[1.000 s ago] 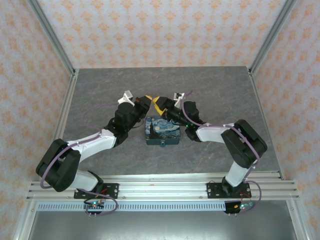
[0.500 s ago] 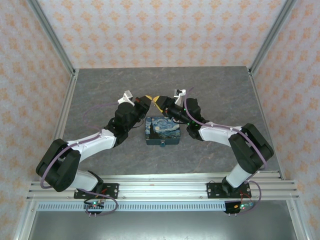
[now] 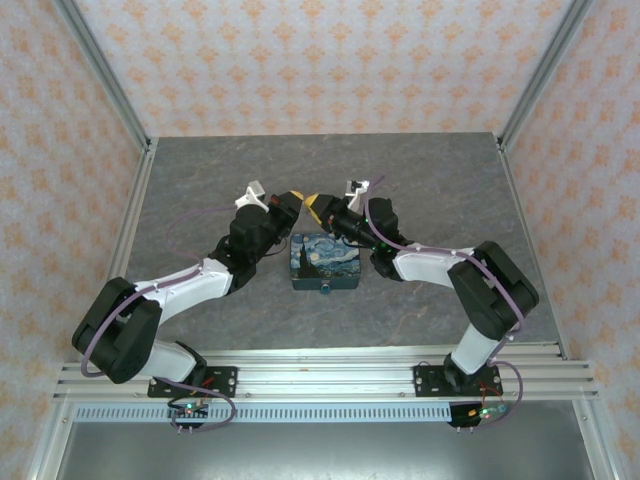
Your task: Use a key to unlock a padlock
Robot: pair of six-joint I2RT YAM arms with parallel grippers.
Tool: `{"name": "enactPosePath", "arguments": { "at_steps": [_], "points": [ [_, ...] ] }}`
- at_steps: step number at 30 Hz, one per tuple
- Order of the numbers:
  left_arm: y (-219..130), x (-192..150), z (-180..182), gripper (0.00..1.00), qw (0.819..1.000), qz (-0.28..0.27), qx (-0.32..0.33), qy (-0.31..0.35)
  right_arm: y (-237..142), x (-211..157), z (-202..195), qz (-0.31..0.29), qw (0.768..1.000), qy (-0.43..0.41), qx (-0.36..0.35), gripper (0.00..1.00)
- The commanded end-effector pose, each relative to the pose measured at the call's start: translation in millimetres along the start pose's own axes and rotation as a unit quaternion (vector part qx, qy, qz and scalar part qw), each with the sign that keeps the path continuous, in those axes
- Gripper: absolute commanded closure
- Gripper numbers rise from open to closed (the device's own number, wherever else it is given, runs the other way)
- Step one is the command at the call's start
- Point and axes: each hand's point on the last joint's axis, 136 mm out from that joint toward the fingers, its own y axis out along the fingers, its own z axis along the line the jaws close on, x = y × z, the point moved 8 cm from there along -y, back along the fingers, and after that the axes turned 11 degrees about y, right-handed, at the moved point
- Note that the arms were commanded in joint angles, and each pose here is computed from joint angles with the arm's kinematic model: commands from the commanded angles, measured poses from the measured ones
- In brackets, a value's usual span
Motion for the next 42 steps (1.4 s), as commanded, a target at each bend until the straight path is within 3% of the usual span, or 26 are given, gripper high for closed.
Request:
{"name": "enactPosePath", "arguments": {
  "at_steps": [1, 7, 11, 24, 32, 35, 42],
  "points": [
    [0, -1, -4, 1.00, 1.000, -0.009, -0.008, 0.001, 3, -1, 14, 0.003, 0.999, -0.010, 0.035, 0.87],
    [0, 0, -4, 1.00, 1.000, -0.011, -0.007, 0.000, 4, -2, 14, 0.011, 0.999, 0.000, 0.046, 0.87],
    [1, -1, -4, 1.00, 1.000, -0.011, -0.007, 0.000, 3, -4, 16, 0.018, 0.998, 0.004, 0.057, 0.81],
    [0, 0, -3, 1.00, 1.000, -0.014, -0.003, 0.002, 2, -8, 10, 0.023, 0.998, 0.008, 0.051, 0.87],
    [-1, 1, -3, 1.00, 1.000, -0.017, 0.000, 0.004, -3, -9, 5, 0.017, 0.999, 0.010, 0.046, 0.88],
    [-1, 1, -3, 1.00, 1.000, -0.017, 0.001, 0.006, -4, -9, 6, 0.019, 0.999, 0.010, 0.048, 0.81],
    [-1, 1, -3, 1.00, 1.000, -0.016, 0.001, 0.007, -4, -10, 7, 0.024, 0.998, 0.009, 0.049, 0.85]
  ]
}}
